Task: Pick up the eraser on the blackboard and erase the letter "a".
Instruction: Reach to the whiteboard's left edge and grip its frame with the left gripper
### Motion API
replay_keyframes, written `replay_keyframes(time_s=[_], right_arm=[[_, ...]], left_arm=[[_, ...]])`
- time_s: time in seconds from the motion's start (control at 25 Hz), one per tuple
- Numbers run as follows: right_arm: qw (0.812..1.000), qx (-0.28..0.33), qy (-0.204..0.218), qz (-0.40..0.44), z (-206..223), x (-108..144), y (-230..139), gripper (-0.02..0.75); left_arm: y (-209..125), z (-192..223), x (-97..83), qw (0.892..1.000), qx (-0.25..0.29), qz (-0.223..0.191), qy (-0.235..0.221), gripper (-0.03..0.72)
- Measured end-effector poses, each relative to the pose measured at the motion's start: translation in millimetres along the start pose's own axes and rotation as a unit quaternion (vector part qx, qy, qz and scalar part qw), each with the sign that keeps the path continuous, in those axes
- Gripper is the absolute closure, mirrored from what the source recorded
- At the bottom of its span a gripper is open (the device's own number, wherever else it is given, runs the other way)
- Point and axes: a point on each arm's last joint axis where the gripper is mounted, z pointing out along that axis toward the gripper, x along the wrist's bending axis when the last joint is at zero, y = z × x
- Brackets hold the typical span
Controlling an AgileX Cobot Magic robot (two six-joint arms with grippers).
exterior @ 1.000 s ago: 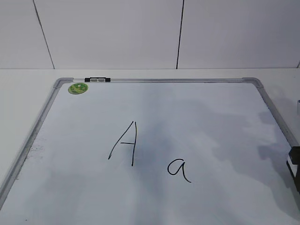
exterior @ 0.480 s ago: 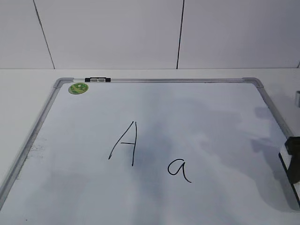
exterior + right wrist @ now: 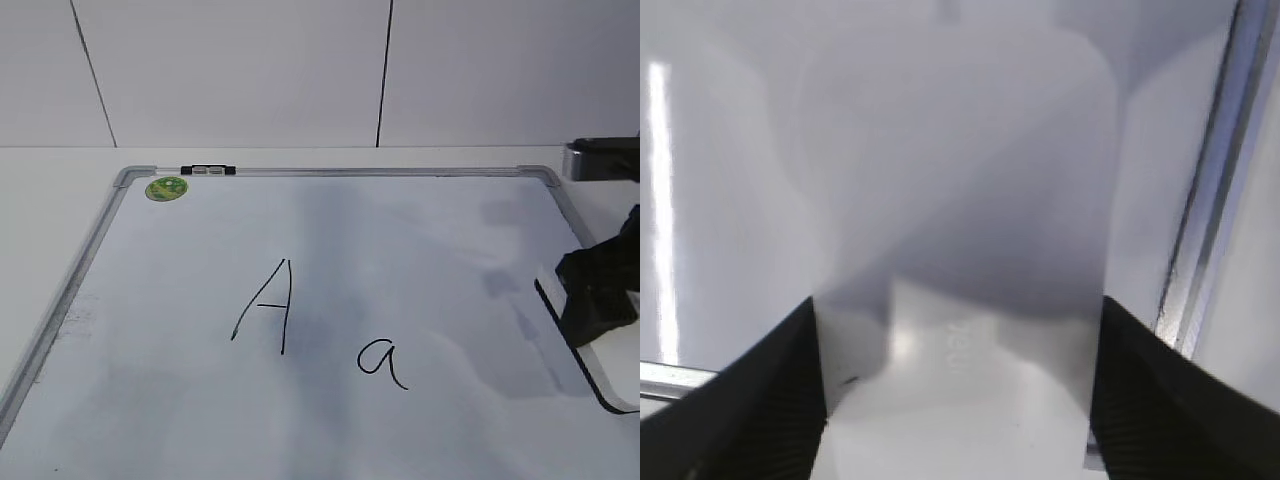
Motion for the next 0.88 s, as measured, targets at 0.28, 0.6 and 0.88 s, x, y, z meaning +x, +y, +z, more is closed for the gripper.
replay_keyframes(time_s=[0.28, 0.6, 0.88], right_arm=[[1.0, -0.002, -0.001, -0.02, -13.9, 11.5, 9.3, 0.173], [0.999, 0.012, -0.003, -0.042, -7.3, 23.7, 17.4, 0.173], [0.998, 0.021, -0.009, -0.065, 0.3, 36.9, 35.7, 0.173]], left_arm=[[0.0, 0.0, 0.0, 1.0, 0.0, 0.0, 0.0, 0.454], [0.0, 0.0, 0.0, 1.0, 0.0, 0.0, 0.0, 0.454], [0.0, 0.0, -4.5, 1.0, 0.0, -0.012, -0.025, 0.454]])
